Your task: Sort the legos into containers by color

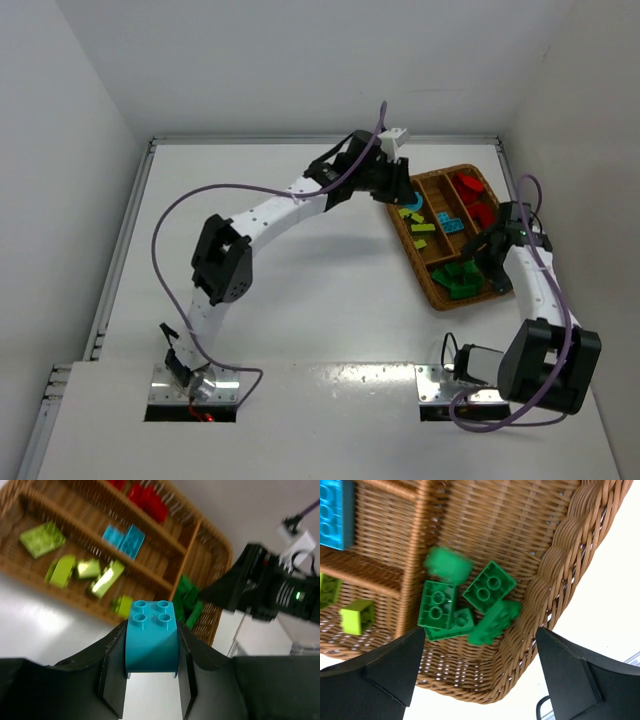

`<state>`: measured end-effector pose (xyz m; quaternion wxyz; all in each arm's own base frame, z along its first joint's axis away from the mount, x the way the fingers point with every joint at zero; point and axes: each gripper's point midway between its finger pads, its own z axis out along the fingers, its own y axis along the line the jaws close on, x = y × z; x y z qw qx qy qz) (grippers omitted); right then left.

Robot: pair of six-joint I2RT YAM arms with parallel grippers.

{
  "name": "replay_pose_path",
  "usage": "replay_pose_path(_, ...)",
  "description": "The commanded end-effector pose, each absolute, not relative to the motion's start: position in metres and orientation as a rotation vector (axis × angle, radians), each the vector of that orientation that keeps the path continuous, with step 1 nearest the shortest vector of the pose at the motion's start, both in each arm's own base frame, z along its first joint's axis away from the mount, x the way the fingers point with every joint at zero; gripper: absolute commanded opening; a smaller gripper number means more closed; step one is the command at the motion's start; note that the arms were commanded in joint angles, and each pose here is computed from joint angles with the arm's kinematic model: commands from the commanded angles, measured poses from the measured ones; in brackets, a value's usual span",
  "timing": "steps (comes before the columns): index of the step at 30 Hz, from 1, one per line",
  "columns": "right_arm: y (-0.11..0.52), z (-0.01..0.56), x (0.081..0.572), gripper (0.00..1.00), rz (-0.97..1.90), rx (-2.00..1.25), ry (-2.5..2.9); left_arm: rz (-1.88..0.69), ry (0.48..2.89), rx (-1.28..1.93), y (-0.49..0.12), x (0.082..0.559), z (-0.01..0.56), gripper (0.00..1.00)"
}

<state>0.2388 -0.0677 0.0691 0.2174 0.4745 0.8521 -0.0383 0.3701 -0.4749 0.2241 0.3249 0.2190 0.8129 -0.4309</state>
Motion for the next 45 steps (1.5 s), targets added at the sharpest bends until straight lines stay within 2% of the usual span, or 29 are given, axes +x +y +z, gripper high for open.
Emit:
replay_pose_path(1, -0.074, 0.105, 0.256, 0.92, -0.08, 1.277, 2.273, -1.25, 2.044, 0.534, -0.513, 0.381, 0.241, 0.0)
replay_pose_path(2, -0.075, 0.112, 0.256, 0.92, -0.079, 1.289, 2.242, -1.295, 1.987, 0.541, -0.527, 0.381, 0.259, 0.0)
replay_pose_path(4, -0.074, 0.139, 0.254, 0.92, -0.067, 1.29, 2.176, -1.357, 1.943, 0.503, -0.55, 0.39, 0.258, 0.0)
replay_pose_path(11, -0.061, 0.151, 0.235, 0.92, -0.074, 1.296, 2.194, -1.515, 1.801, 0.312, -0.6, 0.408, 0.249, 0.0)
replay_pose_path(15, -0.06, 0.15, 0.224, 0.92, -0.103, 1.293, 2.204, -1.477, 1.729, 0.195, -0.618, 0.416, 0.247, 0.0)
replay_pose_path(20, -0.067, 0.164, 0.219, 0.92, -0.209, 1.284, 2.173, -1.406, 1.765, 0.129, -0.621, 0.426, 0.214, 0.03)
replay_pose_path(22, -0.069, 0.169, 0.221, 0.92, -0.223, 1.272, 2.156, -1.396, 1.765, 0.117, -0.621, 0.429, 0.208, 0.1)
replay_pose_path(23, -0.071, 0.172, 0.22, 0.92, -0.237, 1.273, 2.148, -1.416, 1.757, 0.1, -0.624, 0.43, 0.205, 0.21)
replay_pose_path(26, -0.069, 0.172, 0.221, 0.92, -0.233, 1.263, 2.154, -1.405, 1.765, 0.091, -0.624, 0.432, 0.198, 0.41)
replay_pose_path(27, -0.069, 0.172, 0.221, 0.92, -0.233, 1.262, 2.154, -1.4, 1.775, 0.091, -0.624, 0.433, 0.191, 0.53)
replay_pose_path(28, -0.069, 0.172, 0.221, 0.92, -0.233, 1.262, 2.154, -1.4, 1.775, 0.091, -0.624, 0.433, 0.191, 0.6)
replay_pose_path(29, -0.069, 0.172, 0.221, 0.92, -0.233, 1.262, 2.154, -1.407, 1.777, 0.099, -0.625, 0.431, 0.191, 0.72)
replay_pose_path(34, -0.071, 0.177, 0.224, 0.92, -0.239, 1.262, 2.141, -1.413, 1.778, 0.108, -0.626, 0.43, 0.189, 0.88)
replay_pose_path(39, -0.072, 0.179, 0.23, 0.95, -0.252, 1.228, 2.161, -1.402, 1.771, 0.178, -0.625, 0.424, 0.207, 0.95)
replay_pose_path(40, -0.07, 0.184, 0.237, 0.95, -0.219, 1.201, 2.152, -1.396, 1.752, 0.192, -0.621, 0.421, 0.229, 0.95)
replay_pose_path(42, -0.059, 0.18, 0.247, 1.0, -0.157, 1.125, 2.212, -1.295, 1.805, 0.233, -0.593, 0.438, 0.233, 1.0)
replay_pose_path(44, -0.05, 0.178, 0.257, 1.0, -0.114, 1.022, 2.281, -1.197, 1.826, 0.213, -0.549, 0.466, 0.245, 1.0)
replay_pose_path(45, -0.045, 0.183, 0.262, 1.0, -0.074, 0.991, 2.293, -1.137, 1.839, 0.231, -0.522, 0.466, 0.261, 1.0)
